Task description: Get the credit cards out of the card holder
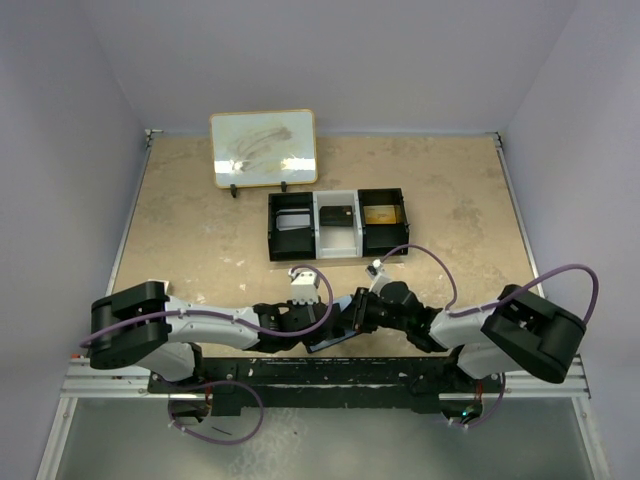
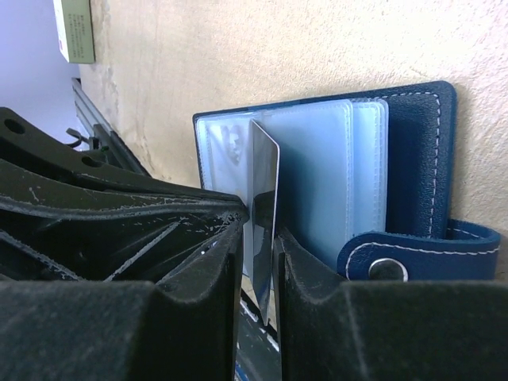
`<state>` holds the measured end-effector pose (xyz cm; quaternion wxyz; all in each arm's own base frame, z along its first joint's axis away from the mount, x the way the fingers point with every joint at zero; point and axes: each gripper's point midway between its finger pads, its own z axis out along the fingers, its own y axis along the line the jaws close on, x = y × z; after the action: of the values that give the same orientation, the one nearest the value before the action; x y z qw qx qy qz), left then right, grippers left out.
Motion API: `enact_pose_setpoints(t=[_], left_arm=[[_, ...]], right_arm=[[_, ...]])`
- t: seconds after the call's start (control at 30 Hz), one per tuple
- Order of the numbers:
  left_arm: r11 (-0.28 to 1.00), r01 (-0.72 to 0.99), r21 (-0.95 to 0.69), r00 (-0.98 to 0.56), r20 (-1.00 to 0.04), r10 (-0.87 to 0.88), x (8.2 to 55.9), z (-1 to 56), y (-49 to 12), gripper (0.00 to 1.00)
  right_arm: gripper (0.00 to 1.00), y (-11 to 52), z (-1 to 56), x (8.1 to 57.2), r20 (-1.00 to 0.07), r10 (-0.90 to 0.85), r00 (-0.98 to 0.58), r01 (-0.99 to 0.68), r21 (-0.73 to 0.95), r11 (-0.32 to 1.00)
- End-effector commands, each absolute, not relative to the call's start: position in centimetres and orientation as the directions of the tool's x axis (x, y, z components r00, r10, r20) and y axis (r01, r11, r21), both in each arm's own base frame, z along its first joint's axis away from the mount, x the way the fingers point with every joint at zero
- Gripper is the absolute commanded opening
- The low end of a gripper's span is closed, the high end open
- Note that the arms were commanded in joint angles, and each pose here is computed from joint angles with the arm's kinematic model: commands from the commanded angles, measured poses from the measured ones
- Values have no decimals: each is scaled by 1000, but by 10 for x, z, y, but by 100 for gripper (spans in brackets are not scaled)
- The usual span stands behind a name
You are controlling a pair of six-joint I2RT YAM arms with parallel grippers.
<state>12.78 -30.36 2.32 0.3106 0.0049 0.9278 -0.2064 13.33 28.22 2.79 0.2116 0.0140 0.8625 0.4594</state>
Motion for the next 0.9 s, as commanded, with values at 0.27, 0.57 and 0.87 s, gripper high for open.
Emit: enact_pose_setpoints(t=[0.27,0.57,0.87], left_arm=[[947,140,-288,-837,-546,-43,116,0,-282,0],[947,143,-287,-837,-545,-39,116,1,-284,0],[948,146,-281,-837,-547,-33,116,1,-285,0]], right_arm=[[23,292,40,138,-324,251,-912,-149,833,533],[27,294,39,139,-305,268,-914,-126,841,526],[15,291,38,143,-279,323,-904,-79,853,517]])
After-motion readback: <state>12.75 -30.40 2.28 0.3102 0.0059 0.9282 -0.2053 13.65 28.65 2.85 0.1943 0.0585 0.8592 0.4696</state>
